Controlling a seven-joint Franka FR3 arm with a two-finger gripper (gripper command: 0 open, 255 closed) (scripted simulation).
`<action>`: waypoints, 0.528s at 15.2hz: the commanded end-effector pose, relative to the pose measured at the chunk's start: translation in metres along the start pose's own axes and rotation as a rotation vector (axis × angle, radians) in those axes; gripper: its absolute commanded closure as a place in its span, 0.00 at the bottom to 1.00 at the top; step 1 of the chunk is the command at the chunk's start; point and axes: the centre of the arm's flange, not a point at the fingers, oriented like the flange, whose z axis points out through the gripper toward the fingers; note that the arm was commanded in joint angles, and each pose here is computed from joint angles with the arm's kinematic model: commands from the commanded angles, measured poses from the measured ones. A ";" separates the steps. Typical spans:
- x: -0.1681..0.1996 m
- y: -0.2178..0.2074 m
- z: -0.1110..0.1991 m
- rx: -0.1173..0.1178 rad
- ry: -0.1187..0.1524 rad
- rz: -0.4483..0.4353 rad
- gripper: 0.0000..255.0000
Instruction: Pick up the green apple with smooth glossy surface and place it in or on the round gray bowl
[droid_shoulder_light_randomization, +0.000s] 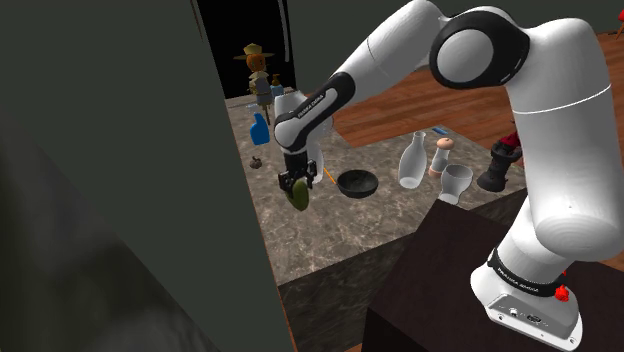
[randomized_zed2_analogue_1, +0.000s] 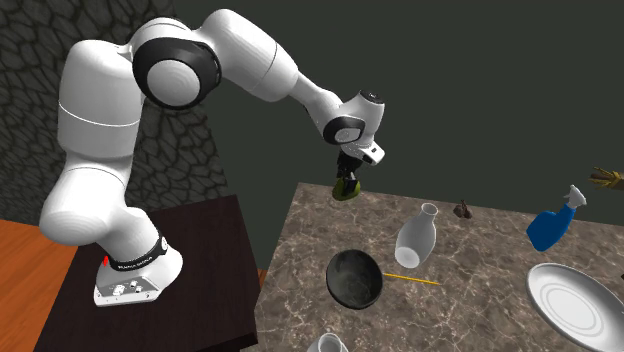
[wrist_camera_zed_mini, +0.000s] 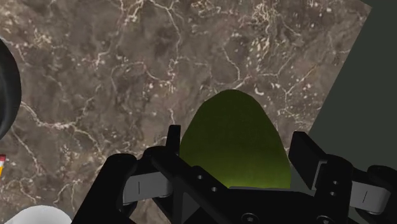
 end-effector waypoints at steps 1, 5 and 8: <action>-0.001 -0.001 -0.010 0.000 0.000 0.000 1.00; -0.004 -0.003 -0.031 0.000 0.000 0.000 1.00; -0.006 -0.004 -0.047 0.000 0.000 0.000 1.00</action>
